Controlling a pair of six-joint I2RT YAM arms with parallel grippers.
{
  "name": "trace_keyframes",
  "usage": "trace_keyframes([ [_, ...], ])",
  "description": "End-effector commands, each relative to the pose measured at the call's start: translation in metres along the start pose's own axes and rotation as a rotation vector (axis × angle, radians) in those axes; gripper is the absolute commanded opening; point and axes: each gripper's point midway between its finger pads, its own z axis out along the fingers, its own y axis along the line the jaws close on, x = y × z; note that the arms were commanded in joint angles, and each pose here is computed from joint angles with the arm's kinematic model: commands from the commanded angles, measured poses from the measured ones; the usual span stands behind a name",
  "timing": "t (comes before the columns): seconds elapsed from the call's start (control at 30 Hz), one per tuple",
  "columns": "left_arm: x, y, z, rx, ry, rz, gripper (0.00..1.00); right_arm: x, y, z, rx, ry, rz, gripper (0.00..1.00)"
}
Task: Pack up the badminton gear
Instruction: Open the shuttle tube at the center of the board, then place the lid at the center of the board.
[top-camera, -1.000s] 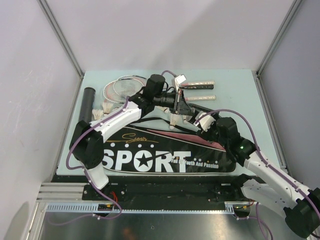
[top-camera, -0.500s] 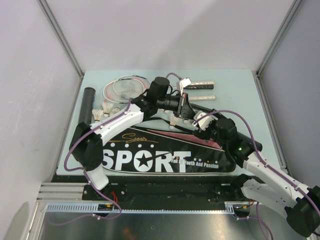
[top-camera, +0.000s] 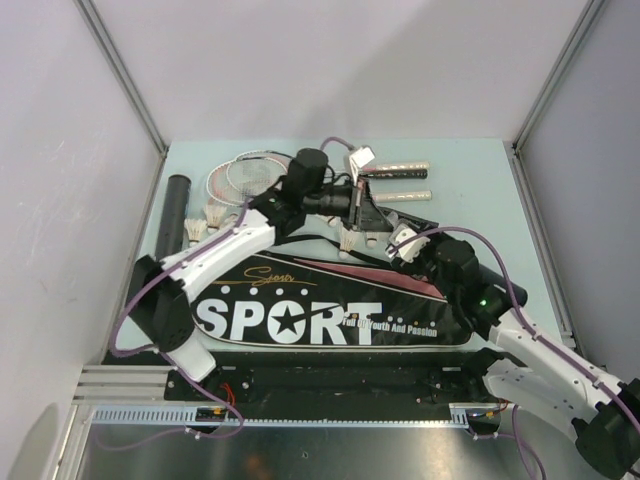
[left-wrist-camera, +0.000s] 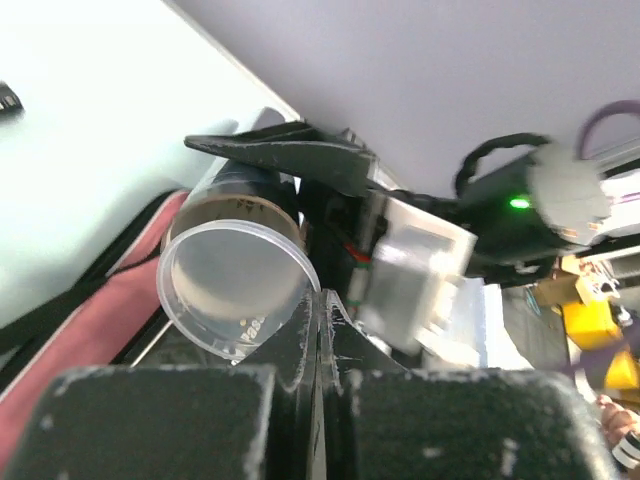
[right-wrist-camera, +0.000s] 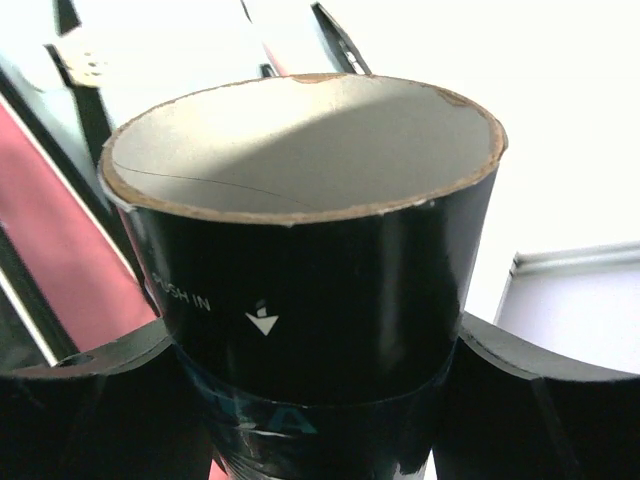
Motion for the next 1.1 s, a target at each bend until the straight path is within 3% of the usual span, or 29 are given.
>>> trace_keyframes([
  [0.0, -0.049, -0.048, -0.055, 0.022, -0.17, 0.181, 0.0, 0.017, -0.021, -0.008, 0.106, 0.05, 0.012, 0.25],
  [0.1, -0.055, -0.049, -0.07, 0.008, -0.204, 0.186, 0.0, 0.022, -0.022, -0.007, 0.116, 0.056, 0.01, 0.25],
  [0.2, -0.06, -0.022, -0.065, -0.1, -0.242, 0.166, 0.0, 0.022, -0.051, -0.02, 0.268, 0.093, 0.079, 0.29],
  [0.27, -0.065, 0.01, -0.047, -0.229, -0.263, 0.146, 0.0, 0.022, -0.079, -0.038, 0.408, 0.132, 0.127, 0.29],
  [0.3, -0.048, 0.035, -0.017, -0.267, -0.199, 0.129, 0.0, 0.024, -0.096, -0.056, 0.508, 0.145, 0.173, 0.3],
  [0.37, -0.047, 0.043, 0.012, -0.318, -0.174, 0.132, 0.0, 0.014, -0.114, -0.073, 0.588, 0.094, 0.23, 0.3],
  [0.43, -0.027, 0.082, 0.044, -0.401, -0.104, 0.105, 0.0, 0.013, -0.132, -0.1, 0.689, 0.066, 0.281, 0.29],
  [0.47, -0.037, 0.087, 0.054, -0.465, -0.134, 0.147, 0.0, 0.012, -0.137, -0.11, 0.709, 0.057, 0.292, 0.29],
  [0.6, -0.012, 0.147, 0.098, -0.615, -0.063, 0.177, 0.0, 0.004, -0.143, -0.131, 0.7, -0.034, 0.292, 0.31],
  [0.9, 0.017, 0.18, 0.155, -0.696, 0.003, 0.246, 0.0, 0.002, -0.131, -0.126, 0.592, -0.071, 0.259, 0.34],
  [0.93, 0.018, 0.179, 0.157, -0.69, 0.004, 0.248, 0.04, 0.004, -0.131, -0.125, 0.589, -0.068, 0.268, 0.34],
  [1.03, 0.021, 0.18, 0.159, -0.675, 0.039, 0.263, 0.57, 0.0, -0.124, -0.119, 0.541, -0.096, 0.29, 0.35],
  [1.07, 0.021, 0.177, 0.157, -0.669, 0.056, 0.283, 0.64, 0.0, -0.125, -0.119, 0.544, -0.099, 0.298, 0.35],
])
